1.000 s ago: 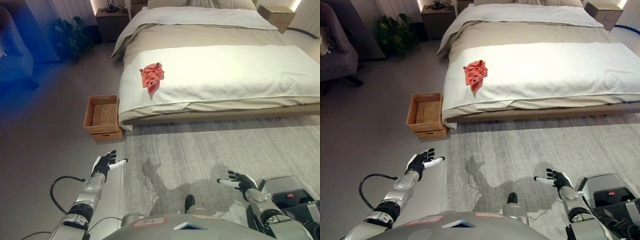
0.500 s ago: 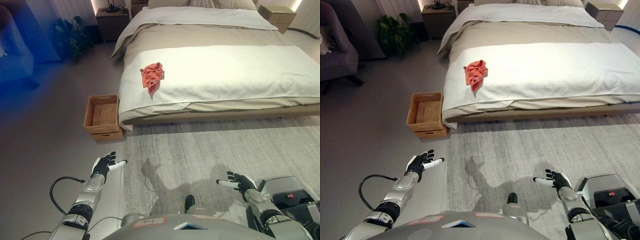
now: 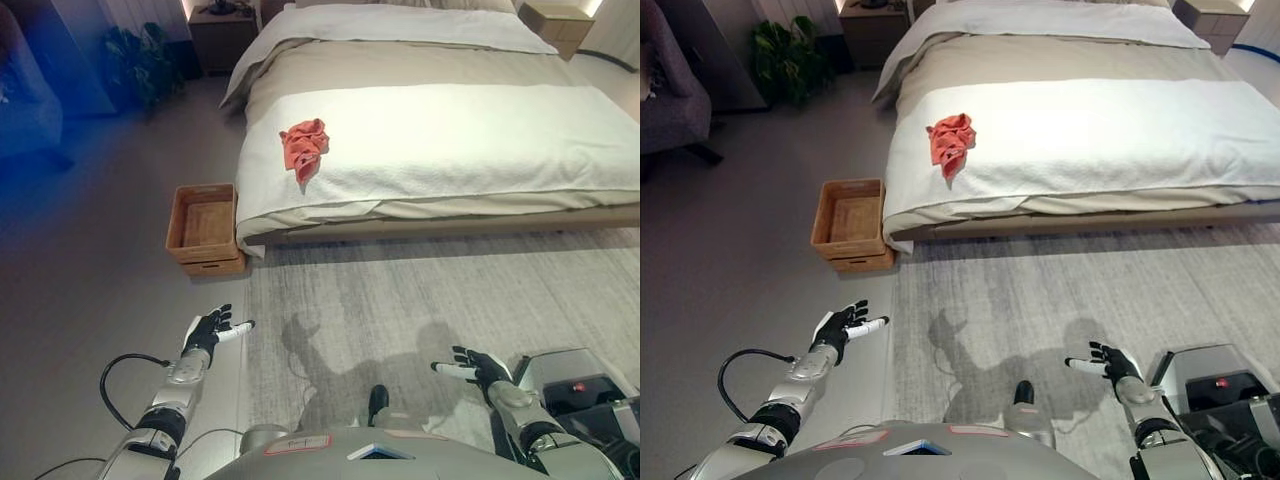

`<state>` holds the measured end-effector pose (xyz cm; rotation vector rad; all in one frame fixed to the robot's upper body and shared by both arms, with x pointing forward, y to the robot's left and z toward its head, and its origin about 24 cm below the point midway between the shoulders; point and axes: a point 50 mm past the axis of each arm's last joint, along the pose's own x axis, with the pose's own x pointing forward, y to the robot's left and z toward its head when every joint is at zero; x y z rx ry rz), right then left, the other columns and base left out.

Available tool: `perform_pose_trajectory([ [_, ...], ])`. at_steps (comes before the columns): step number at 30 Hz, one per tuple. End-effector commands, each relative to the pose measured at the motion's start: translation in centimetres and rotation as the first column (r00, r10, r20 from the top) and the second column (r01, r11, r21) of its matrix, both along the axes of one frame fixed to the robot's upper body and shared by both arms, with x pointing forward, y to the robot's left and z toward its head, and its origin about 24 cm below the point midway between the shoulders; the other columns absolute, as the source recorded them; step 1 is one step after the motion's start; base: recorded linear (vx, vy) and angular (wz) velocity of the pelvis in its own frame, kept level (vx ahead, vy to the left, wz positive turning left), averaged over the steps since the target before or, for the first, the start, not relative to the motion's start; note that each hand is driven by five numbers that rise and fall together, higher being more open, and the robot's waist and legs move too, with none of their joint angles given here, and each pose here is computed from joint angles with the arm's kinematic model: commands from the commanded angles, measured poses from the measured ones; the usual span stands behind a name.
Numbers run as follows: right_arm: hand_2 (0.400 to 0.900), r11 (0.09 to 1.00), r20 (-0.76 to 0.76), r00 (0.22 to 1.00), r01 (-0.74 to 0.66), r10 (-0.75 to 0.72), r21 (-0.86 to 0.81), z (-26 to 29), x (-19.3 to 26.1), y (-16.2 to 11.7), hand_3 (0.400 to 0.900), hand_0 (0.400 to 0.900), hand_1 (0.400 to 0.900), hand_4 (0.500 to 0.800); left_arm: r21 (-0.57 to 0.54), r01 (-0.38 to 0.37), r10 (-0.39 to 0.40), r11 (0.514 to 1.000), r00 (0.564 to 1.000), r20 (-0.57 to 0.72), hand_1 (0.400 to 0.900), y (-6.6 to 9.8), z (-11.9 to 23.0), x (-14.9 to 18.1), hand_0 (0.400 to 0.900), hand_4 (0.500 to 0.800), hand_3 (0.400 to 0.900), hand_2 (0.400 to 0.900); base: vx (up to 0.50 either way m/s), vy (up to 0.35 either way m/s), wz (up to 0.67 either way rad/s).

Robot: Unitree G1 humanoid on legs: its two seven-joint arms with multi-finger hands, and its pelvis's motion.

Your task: Put the clothes on the bed into the basket.

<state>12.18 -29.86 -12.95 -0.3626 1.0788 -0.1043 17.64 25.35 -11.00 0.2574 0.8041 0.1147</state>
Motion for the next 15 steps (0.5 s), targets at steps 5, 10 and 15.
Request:
perform_pose_trajectory([
  [5,0.900,0.999,0.106,0.994,-0.040,0.042,-0.016,1.5,3.4,-0.4,0.900,0.900,0.900,0.800,0.096,0.068,-0.088,0.993,0.969,0.231,0.900,1.0,4.5,5.6,0.900,0.800,0.900,0.900,-0.017,0.292,0.08],
  [10,0.900,1.000,0.117,0.993,-0.010,0.009,0.006,1.5,3.5,-0.4,0.900,0.900,0.900,0.800,0.104,0.066,-0.089,0.992,0.967,0.238,0.900,1.3,4.9,6.0,0.900,0.800,0.900,0.900,0.099,0.127,0.16],
  [15,0.900,1.000,0.131,0.991,0.002,-0.004,0.017,1.5,3.6,-0.1,0.900,0.900,0.900,0.800,0.107,0.060,-0.085,0.992,0.965,0.247,0.900,1.3,5.0,6.5,0.900,0.800,0.900,0.900,0.305,-0.070,0.31],
])
